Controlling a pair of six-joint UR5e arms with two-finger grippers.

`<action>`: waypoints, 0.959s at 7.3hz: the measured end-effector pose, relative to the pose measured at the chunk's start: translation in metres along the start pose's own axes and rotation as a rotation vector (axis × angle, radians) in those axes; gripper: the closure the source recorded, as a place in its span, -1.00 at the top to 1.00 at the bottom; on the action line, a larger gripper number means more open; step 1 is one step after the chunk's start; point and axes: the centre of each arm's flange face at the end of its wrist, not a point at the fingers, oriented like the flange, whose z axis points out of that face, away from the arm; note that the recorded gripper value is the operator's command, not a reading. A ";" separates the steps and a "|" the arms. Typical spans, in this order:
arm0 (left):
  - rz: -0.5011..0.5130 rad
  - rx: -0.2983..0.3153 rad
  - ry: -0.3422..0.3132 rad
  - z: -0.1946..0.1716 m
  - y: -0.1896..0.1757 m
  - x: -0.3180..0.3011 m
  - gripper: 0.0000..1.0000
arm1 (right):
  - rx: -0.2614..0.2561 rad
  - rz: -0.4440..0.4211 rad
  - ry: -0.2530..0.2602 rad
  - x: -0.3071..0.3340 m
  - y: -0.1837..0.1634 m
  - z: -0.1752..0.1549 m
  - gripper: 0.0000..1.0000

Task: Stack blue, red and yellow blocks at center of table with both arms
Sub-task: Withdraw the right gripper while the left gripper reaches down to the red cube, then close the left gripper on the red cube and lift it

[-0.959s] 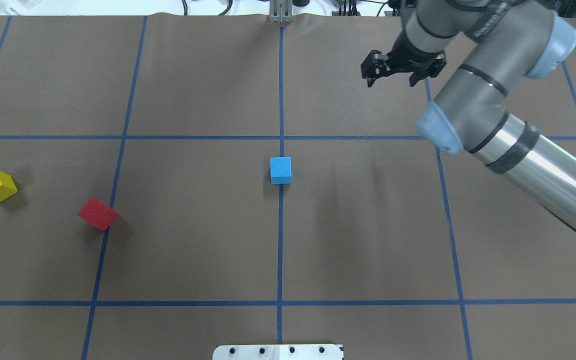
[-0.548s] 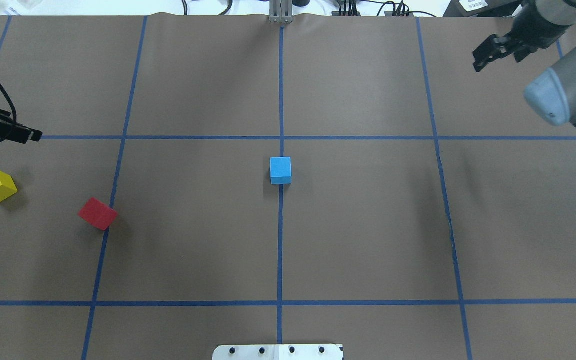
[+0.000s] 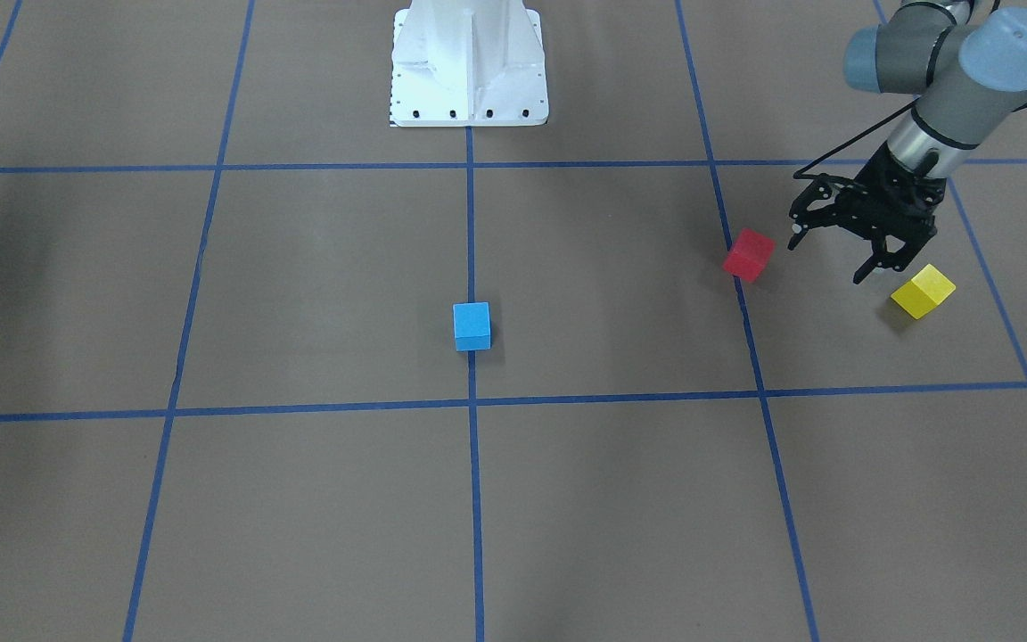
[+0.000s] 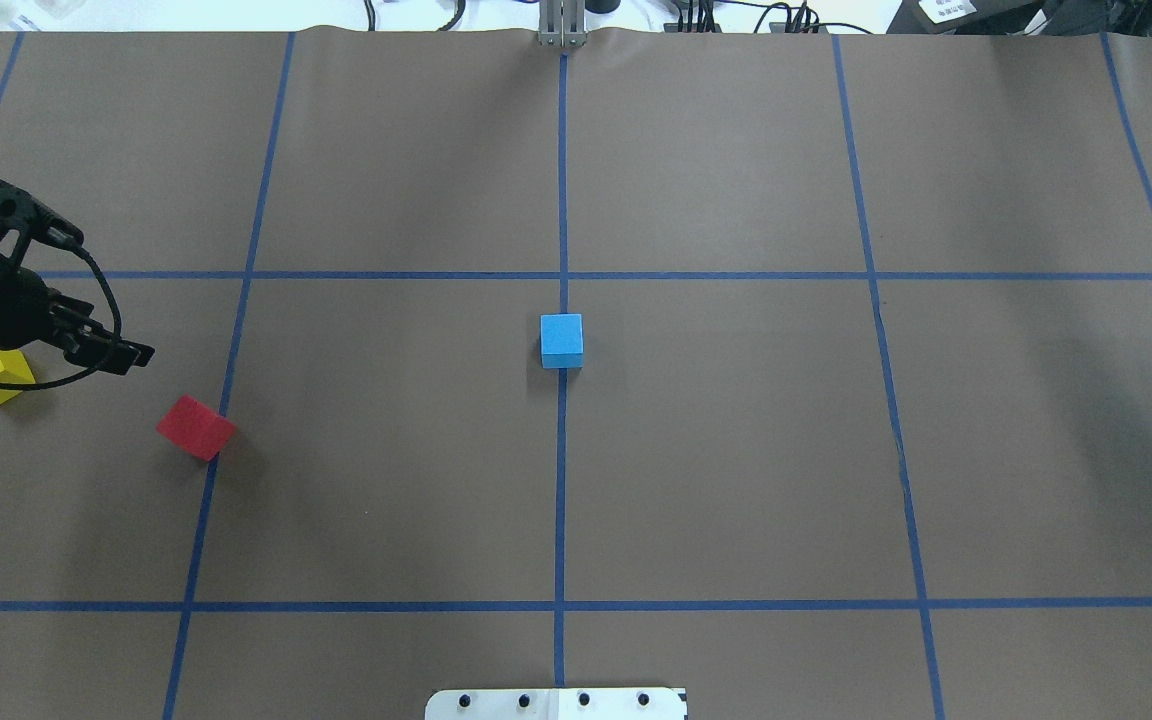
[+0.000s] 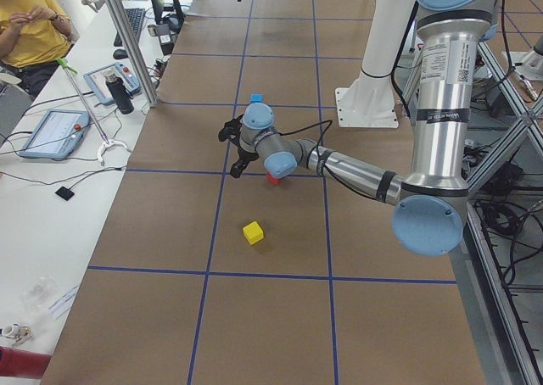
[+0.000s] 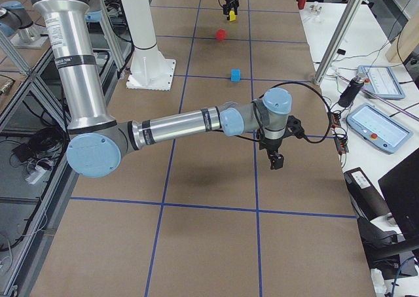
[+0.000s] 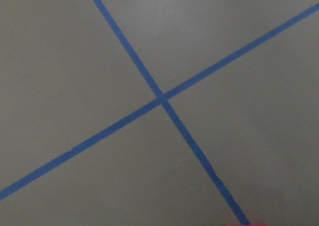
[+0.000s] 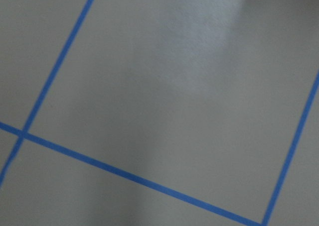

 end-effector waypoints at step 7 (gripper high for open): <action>-0.016 -0.084 -0.017 0.065 0.035 0.068 0.72 | -0.013 0.000 0.005 0.016 0.019 0.003 1.00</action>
